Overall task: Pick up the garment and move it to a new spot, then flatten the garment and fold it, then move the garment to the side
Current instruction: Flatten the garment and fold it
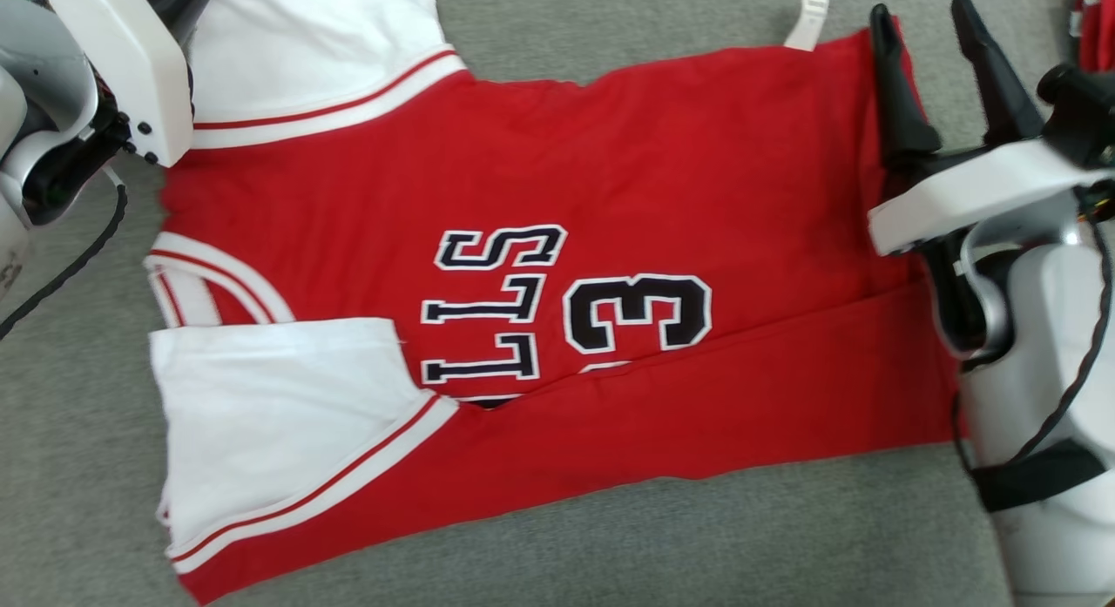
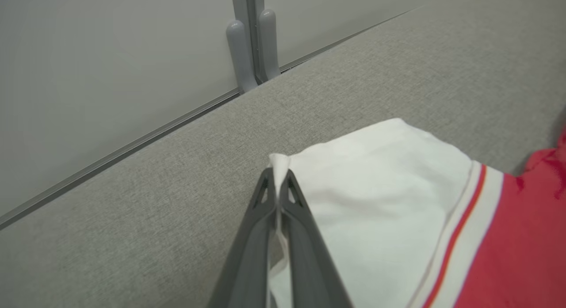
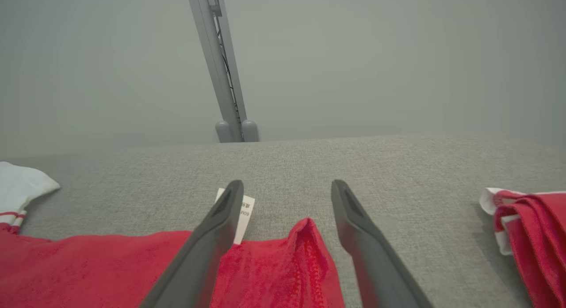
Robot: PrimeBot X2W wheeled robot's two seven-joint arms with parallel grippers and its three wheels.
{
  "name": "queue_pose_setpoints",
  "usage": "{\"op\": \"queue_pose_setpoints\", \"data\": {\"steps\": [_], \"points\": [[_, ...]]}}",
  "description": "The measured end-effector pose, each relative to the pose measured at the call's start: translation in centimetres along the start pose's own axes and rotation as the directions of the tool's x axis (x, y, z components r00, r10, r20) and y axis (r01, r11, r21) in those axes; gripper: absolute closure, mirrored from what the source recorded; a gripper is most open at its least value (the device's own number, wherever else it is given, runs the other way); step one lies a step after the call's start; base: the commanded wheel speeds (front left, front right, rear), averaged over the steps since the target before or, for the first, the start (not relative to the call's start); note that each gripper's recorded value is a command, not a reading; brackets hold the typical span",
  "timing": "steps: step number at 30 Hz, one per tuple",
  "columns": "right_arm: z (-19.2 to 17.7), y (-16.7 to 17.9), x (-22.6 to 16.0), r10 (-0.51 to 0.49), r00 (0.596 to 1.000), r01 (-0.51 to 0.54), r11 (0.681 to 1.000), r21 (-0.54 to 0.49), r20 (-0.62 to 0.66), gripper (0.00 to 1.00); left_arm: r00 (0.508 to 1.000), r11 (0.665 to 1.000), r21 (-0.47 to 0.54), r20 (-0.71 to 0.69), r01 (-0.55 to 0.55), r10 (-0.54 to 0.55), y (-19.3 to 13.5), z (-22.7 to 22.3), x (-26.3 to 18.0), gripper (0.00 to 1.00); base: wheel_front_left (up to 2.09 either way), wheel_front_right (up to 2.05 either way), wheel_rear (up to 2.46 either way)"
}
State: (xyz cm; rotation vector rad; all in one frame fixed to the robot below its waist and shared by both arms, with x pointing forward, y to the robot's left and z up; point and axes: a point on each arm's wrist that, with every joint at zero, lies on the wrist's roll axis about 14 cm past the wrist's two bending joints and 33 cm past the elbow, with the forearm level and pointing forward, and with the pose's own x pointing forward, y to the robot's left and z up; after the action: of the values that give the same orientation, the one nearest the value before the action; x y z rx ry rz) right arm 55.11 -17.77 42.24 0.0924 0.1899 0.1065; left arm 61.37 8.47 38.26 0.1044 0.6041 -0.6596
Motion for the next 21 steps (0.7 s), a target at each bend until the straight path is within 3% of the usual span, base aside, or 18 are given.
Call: {"op": "queue_pose_setpoints", "data": {"steps": [6, 11, 20, 21], "points": [[-1.9, -0.8, 1.3, 0.024, 0.984, -0.039, 0.996, -0.084, -0.174, 0.0, 0.998, 1.0, -0.012, 0.067, -0.015, 0.016, 0.1, 0.3, -3.3, 1.0, 0.0, 0.0, 0.0], [-4.2, -1.3, 1.5, 0.026, 0.944, -0.064, 0.993, -0.103, -0.329, 0.0, 0.996, 0.999, -0.011, 0.082, -0.04, 0.041, 0.4, 0.1, -5.5, 1.0, 0.0, 0.0, 0.0], [-5.7, -2.2, 1.4, 0.016, 0.915, -0.061, 0.993, -0.099, -0.404, 0.0, 0.996, 0.999, -0.007, 0.077, -0.04, 0.041, 0.2, -0.3, -5.8, 1.0, 0.0, 0.0, 0.0], [-5.8, -2.2, 1.4, 0.016, 0.913, -0.062, 0.993, -0.099, -0.407, 0.53, 0.996, 0.999, -0.007, 0.076, -0.04, 0.041, 0.2, -0.3, -5.8, 1.0, 0.0, 0.0, 0.0]]}}
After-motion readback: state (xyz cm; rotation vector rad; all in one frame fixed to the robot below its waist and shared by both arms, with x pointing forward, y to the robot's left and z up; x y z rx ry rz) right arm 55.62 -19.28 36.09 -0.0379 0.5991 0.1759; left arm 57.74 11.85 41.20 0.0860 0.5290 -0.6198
